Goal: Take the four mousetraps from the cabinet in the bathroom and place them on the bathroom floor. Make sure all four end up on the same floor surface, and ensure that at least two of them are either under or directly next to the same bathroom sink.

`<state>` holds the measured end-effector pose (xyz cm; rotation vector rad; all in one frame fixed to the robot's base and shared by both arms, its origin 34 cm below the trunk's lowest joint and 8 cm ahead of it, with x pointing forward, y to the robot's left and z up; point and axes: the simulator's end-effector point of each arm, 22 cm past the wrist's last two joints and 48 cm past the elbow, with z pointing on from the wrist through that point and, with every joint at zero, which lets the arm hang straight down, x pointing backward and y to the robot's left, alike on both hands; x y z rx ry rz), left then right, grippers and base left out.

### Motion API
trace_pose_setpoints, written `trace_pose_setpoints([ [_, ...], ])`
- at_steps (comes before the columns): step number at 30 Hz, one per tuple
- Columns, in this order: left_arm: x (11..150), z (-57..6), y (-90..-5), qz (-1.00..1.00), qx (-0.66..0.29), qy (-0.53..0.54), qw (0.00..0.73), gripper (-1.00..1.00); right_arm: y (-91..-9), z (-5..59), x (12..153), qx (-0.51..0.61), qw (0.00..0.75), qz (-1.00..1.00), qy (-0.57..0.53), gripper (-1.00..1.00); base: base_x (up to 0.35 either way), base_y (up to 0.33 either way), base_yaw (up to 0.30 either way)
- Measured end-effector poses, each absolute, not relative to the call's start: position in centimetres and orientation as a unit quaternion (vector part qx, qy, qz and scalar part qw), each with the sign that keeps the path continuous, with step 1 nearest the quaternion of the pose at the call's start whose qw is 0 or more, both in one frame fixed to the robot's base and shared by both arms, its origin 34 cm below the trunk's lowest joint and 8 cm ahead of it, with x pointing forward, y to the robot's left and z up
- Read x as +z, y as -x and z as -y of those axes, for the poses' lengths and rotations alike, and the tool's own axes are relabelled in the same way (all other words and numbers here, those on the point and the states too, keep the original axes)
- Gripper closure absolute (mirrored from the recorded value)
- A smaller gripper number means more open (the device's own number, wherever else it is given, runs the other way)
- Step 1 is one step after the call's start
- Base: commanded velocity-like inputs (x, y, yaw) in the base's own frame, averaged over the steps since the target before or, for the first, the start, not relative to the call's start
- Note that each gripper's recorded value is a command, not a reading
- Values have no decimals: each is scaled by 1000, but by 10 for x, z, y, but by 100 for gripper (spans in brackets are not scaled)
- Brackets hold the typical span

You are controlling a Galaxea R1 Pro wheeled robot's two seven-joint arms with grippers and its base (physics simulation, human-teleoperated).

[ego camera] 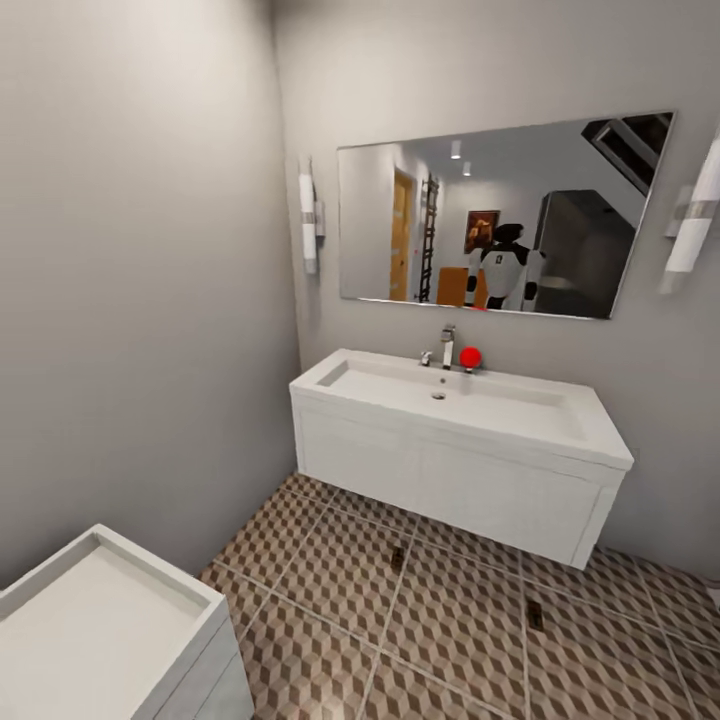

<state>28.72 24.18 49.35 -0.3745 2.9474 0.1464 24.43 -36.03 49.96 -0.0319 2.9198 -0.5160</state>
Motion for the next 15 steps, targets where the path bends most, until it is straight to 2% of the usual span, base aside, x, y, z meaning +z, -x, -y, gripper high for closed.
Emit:
trace_pose_setpoints([
  [6, 493, -241, -282, -988, 49, 125, 81, -100, -244, 360, 500, -173, 89, -981, 10, -100, 0, 0, 86],
  [15, 492, -241, -277, -988, 49, 125, 81, -100, -245, 360, 500, -173, 89, -981, 8, -100, 0, 0, 22],
])
